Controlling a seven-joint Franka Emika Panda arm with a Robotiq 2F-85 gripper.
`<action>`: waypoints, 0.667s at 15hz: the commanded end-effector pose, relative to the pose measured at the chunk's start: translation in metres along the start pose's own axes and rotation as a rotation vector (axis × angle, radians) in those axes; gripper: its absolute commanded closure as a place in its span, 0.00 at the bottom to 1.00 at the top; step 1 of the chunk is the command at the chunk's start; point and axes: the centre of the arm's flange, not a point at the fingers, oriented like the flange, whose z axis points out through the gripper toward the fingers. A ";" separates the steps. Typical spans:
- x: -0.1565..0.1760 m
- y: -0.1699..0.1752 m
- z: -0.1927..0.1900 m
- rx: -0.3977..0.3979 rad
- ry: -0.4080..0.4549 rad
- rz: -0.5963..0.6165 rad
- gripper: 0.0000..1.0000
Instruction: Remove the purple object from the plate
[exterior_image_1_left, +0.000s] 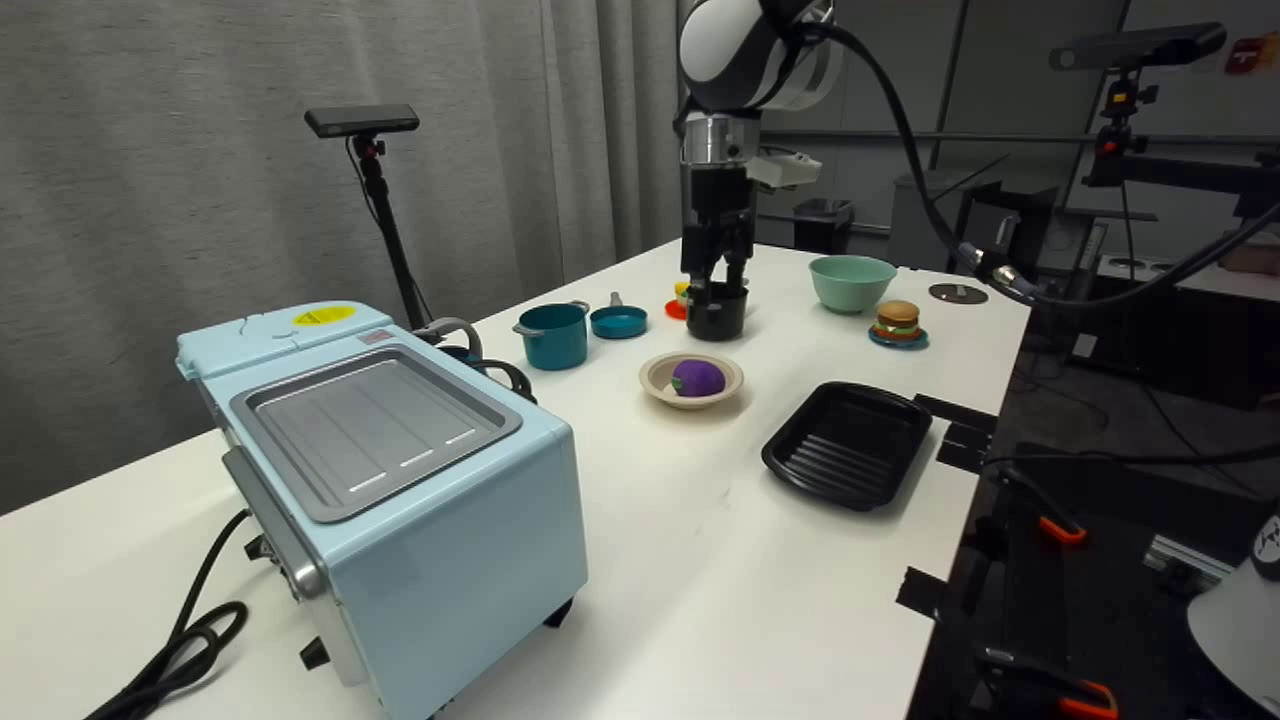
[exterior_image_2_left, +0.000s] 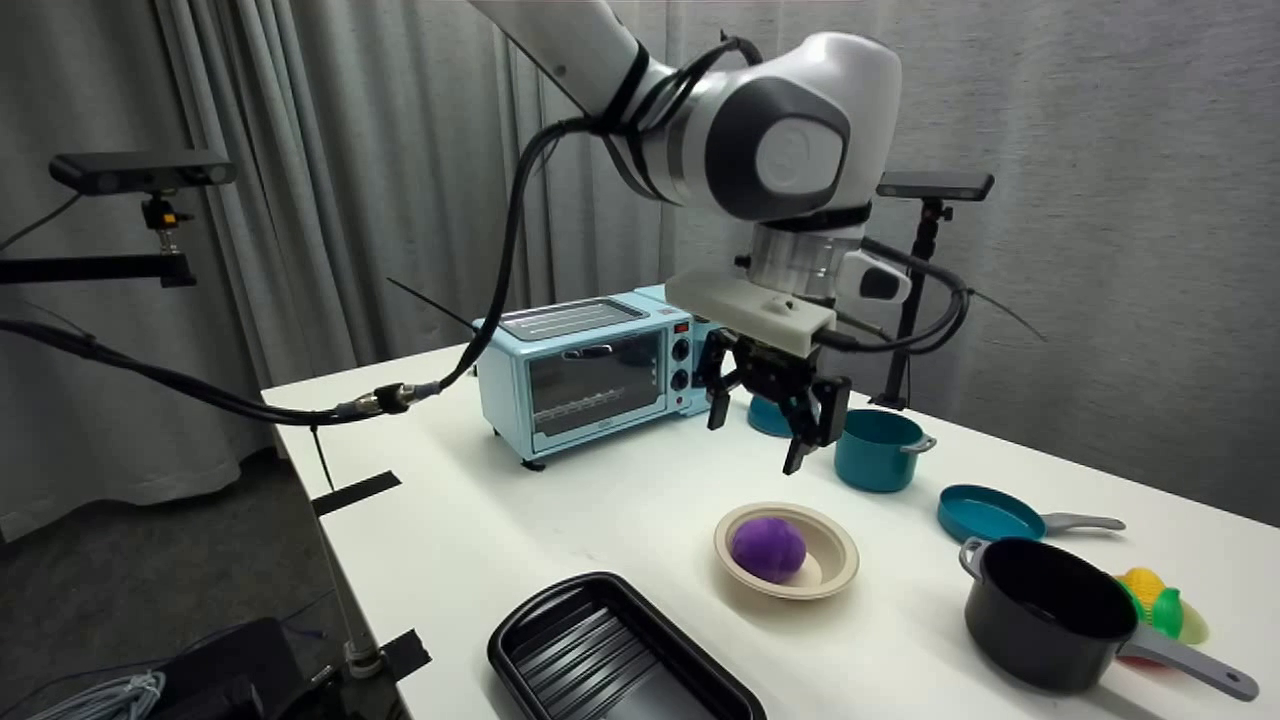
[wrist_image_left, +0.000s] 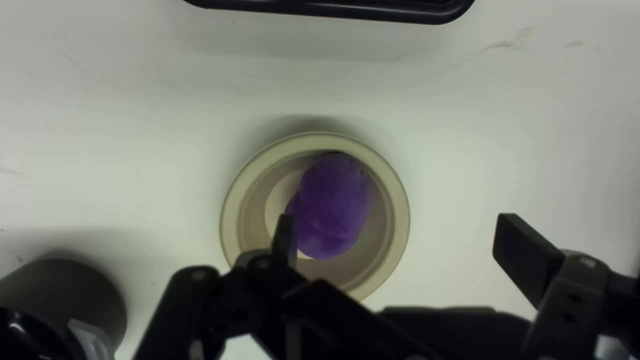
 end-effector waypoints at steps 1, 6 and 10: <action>0.024 0.007 0.034 0.039 -0.008 -0.001 0.00; 0.036 0.015 0.074 0.032 -0.055 0.031 0.00; 0.057 0.029 0.094 0.030 -0.071 0.064 0.00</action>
